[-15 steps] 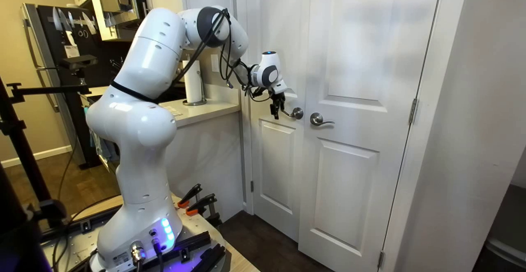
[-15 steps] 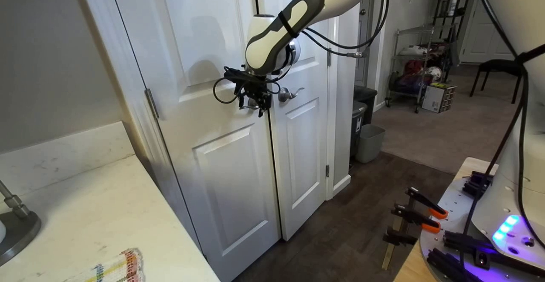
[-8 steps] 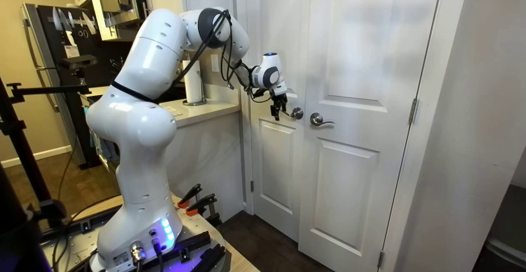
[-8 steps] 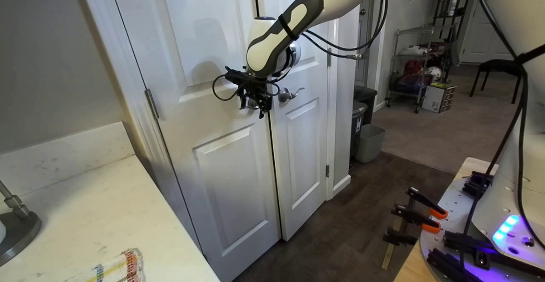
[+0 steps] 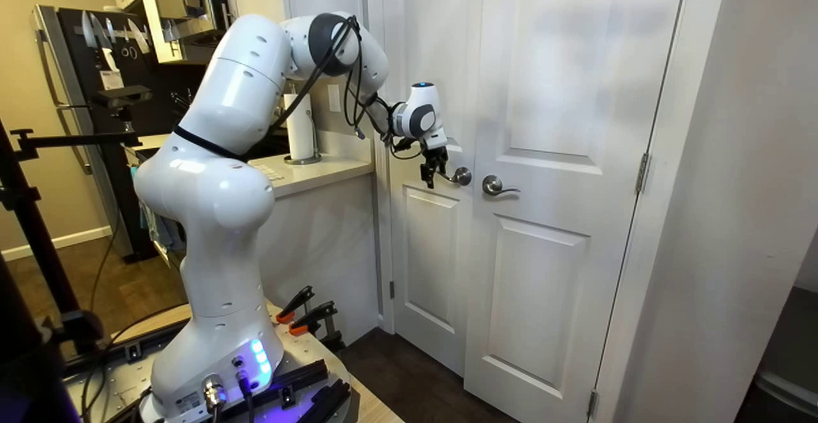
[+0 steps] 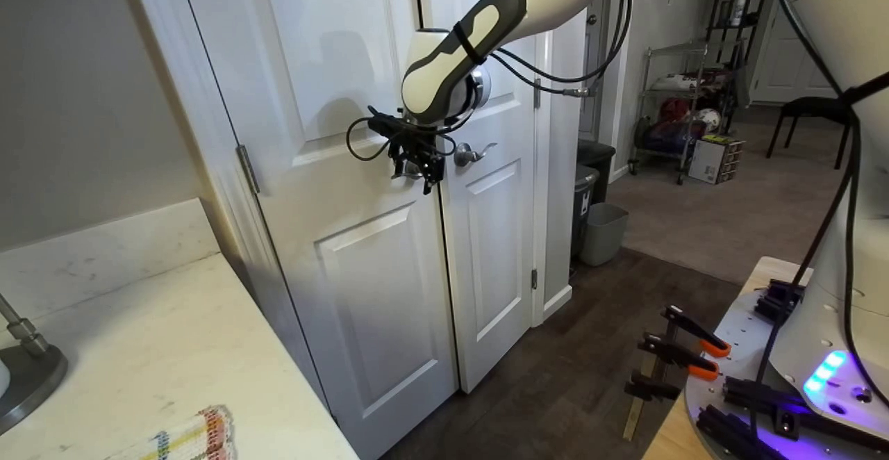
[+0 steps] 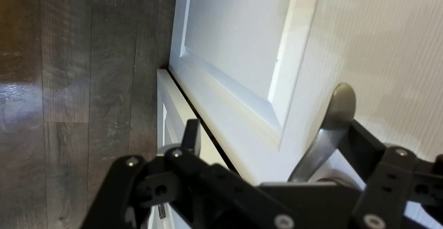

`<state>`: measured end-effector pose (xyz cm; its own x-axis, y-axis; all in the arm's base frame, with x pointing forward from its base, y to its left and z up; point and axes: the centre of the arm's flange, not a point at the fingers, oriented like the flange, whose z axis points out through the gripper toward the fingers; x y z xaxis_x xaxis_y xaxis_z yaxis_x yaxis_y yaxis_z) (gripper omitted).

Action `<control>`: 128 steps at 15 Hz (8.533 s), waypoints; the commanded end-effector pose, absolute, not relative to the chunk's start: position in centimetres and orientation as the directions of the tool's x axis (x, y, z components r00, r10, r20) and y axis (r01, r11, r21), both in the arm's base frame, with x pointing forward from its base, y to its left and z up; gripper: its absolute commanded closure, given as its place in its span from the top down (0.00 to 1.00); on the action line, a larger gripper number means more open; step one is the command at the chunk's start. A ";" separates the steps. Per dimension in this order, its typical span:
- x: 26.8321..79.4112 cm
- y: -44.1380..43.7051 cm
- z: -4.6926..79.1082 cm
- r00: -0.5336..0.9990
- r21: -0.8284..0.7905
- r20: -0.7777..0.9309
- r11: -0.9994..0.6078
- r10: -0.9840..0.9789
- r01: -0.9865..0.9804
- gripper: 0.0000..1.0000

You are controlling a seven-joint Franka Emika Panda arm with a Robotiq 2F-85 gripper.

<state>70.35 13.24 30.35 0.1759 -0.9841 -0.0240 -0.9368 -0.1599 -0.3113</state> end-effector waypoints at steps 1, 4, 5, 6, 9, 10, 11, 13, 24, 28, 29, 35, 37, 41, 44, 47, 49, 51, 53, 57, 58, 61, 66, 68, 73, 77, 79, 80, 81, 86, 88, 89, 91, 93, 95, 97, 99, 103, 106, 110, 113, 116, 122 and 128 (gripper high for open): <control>66.9 12.3 30.4 0.128 -0.172 -0.088 -0.112 -0.988 -0.979 1.00; 66.3 12.1 30.6 0.118 -0.136 -0.118 -0.102 -0.986 -0.985 1.00; 65.9 12.1 30.8 0.115 -0.109 -0.122 -0.102 -0.986 -0.989 1.00; 65.4 12.0 30.9 0.114 -0.074 -0.127 -0.105 -0.985 -0.992 1.00; 63.7 11.9 31.6 0.110 0.028 -0.158 -0.116 -0.981 -0.993 1.00; 63.6 12.0 31.6 0.109 0.032 -0.170 -0.116 -0.979 -0.993 1.00; 63.8 12.2 31.6 0.119 0.022 -0.176 -0.125 -0.977 -0.992 1.00; 64.2 12.6 31.7 0.139 0.005 -0.182 -0.143 -0.973 -0.990 1.00; 63.3 14.4 34.9 0.255 -0.221 -0.133 -0.222 -0.958 -0.950 1.00; 63.1 15.1 35.3 0.290 -0.316 -0.035 -0.264 -0.956 -0.911 1.00; 63.4 15.7 36.3 0.313 -0.345 0.003 -0.295 -0.950 -0.891 1.00; 63.9 18.3 41.8 0.415 -0.487 0.136 -0.426 -0.900 -0.763 1.00; 64.0 18.3 42.3 0.417 -0.473 0.135 -0.428 -0.899 -0.770 1.00; 63.9 17.2 41.6 0.424 -0.400 0.048 -0.407 -0.904 -0.821 1.00; 63.2 15.2 40.9 0.412 -0.390 -0.009 -0.376 -0.911 -0.840 1.00; 61.2 11.5 40.9 0.449 -0.447 -0.123 -0.355 -0.885 -0.821 1.00; 58.7 8.5 41.0 0.432 -0.423 -0.185 -0.325 -0.883 -0.846 1.00; 56.2 5.8 41.4 0.398 -0.396 -0.230 -0.288 -0.888 -0.872 1.00; 54.2 3.6 41.8 0.359 -0.371 -0.252 -0.253 -0.899 -0.893 1.00; 52.2 1.5 42.1 0.273 -0.338 -0.249 -0.180 -0.929 -0.924 1.00; 52.0 1.2 42.1 0.253 -0.336 -0.252 -0.161 -0.934 -0.928 1.00; 53.1 0.9 41.7 0.171 -0.339 -0.276 -0.071 -0.946 -0.938 1.00; 55.4 -1.9 40.6 -0.021 -0.358 -0.278 0.123 -0.960 -0.925 1.00; 56.3 -3.6 40.3 -0.095 -0.365 -0.281 0.198 -0.955 -0.910 1.00; 59.2 -6.4 39.8 -0.206 -0.380 -0.323 0.326 -0.924 -0.866 1.00; 61.7 -7.5 39.5 -0.258 -0.403 -0.392 0.417 -0.883 -0.815 1.00; 62.8 -7.6 39.1 -0.274 -0.406 -0.437 0.460 -0.857 -0.790 1.00; 63.3 -7.5 38.9 -0.280 -0.403 -0.465 0.482 -0.840 -0.778 1.00; 63.7 -7.5 38.8 -0.276 -0.399 -0.503 0.504 -0.819 -0.766 1.00; 65.4 -6.0 38.8 -0.229 -0.368 -0.631 0.546 -0.741 -0.753 1.00; 65.8 -5.5 38.8 -0.213 -0.355 -0.634 0.525 -0.743 -0.773 1.00; 65.9 -5.3 38.8 -0.206 -0.349 -0.631 0.511 -0.748 -0.785 1.00; 66.0 -4.8 38.7 -0.197 -0.324 -0.633 0.487 -0.749 -0.811 1.00; 65.9 -4.0 38.6 -0.187 -0.291 -0.633 0.454 -0.752 -0.842 1.00; 65.5 -3.0 38.5 -0.176 -0.266 -0.622 0.417 -0.763 -0.869 1.00; 65.0 -2.6 38.6 -0.177 -0.256 -0.597 0.394 -0.783 -0.883 1.00; 64.7 -2.7 38.6 -0.176 -0.253 -0.576 0.379 -0.798 -0.890 1.00; 64.4 -2.4 38.5 -0.167 -0.264 -0.579 0.377 -0.798 -0.888 1.00; 64.2 -2.1 38.4 -0.161 -0.266 -0.587 0.376 -0.794 -0.888 1.00; 63.6 -1.2 38.4 -0.225 -0.270 -0.615 0.470 -0.756 -0.841 1.00; 63.2 -0.4 37.7 -0.280 -0.254 -0.668 0.565 -0.689 -0.785 1.00; 62.3 0.0 37.0 -0.326 -0.242 -0.713 0.655 -0.620 -0.716 1.00; 59.9 1.0 36.6 -0.362 -0.263 -0.787 0.803 -0.499 -0.535 1.00; 58.9 1.9 37.0 -0.344 -0.290 -0.812 0.837 -0.472 -0.465 1.00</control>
<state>60.75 1.22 37.28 -0.3733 -0.4706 -0.7994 -0.4886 0.8323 -0.2618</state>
